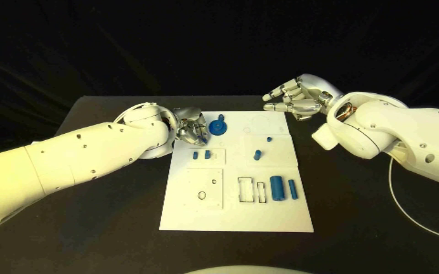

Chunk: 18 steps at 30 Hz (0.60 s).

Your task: Assemble the parts on the task board

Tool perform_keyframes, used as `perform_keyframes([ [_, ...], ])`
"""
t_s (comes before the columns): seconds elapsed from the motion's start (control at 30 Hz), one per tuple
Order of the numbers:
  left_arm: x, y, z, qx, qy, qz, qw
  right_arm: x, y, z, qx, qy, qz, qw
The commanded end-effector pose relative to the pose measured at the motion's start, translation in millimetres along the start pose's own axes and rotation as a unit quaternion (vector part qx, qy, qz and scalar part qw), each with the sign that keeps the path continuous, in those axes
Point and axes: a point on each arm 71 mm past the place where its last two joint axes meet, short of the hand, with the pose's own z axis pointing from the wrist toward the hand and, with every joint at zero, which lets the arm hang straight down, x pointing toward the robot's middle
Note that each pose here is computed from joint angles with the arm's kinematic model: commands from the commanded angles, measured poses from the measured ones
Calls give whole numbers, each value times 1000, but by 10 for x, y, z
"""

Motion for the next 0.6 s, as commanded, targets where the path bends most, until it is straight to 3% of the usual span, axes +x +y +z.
perform_keyframes([
  [0.03,44,-9,6,0,17,9,1000,14,7,-1,-4,7,-3,1000],
  [0.6,23,7,-2,2,3,4,1000,-4,-9,3,-2,3,-5,1000],
])
